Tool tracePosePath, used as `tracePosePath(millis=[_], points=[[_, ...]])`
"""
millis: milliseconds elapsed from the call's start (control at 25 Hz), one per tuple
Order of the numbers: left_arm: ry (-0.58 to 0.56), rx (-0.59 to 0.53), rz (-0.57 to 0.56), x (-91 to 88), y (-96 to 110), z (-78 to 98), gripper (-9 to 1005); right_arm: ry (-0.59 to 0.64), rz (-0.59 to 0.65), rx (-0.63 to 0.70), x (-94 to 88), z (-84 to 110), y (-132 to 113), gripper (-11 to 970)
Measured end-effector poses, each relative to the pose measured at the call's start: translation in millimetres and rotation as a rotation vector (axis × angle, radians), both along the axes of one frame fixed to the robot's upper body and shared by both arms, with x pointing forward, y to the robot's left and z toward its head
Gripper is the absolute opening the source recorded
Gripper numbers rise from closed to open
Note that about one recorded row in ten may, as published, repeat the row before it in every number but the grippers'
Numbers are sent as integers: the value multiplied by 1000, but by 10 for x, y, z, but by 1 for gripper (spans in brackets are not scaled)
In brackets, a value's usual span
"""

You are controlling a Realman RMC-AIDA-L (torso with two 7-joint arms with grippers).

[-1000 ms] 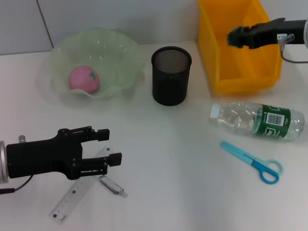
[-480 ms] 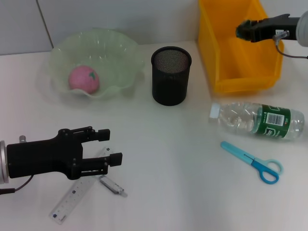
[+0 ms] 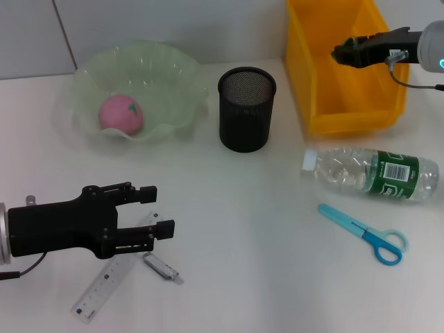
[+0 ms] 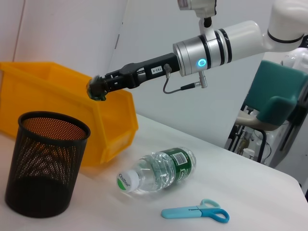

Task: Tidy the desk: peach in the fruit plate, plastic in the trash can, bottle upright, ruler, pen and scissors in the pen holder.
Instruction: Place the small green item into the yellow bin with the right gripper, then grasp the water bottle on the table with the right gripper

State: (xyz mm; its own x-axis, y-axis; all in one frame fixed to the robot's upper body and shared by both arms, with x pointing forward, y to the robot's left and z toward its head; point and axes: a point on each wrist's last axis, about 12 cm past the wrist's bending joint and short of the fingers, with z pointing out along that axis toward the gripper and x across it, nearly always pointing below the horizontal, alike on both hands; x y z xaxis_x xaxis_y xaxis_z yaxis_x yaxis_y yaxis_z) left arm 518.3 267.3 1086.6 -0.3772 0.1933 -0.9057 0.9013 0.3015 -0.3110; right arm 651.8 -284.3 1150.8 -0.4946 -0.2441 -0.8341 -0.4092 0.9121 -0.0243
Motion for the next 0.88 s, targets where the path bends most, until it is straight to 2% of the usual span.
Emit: tracePosePath(millis=[40, 240, 480, 720, 840, 880], points=[[0, 0, 0, 0, 0, 1, 744, 2, 1, 0, -2, -1, 1, 289], [0, 0, -1, -2, 0, 1, 743, 5, 3, 4, -8, 5, 1, 528], [1, -2, -4, -15, 5, 0, 742, 9, 10, 5, -21, 16, 1, 737], [1, -3, -4, -15, 6, 1, 741, 42, 103, 22, -113, 163, 58, 731], [1, -4, -5, -18, 0, 0, 740, 72, 181, 22, -240, 304, 86, 731], [1, -5, -5, -19, -2, 0, 740, 106, 233, 13, -342, 401, 93, 731]])
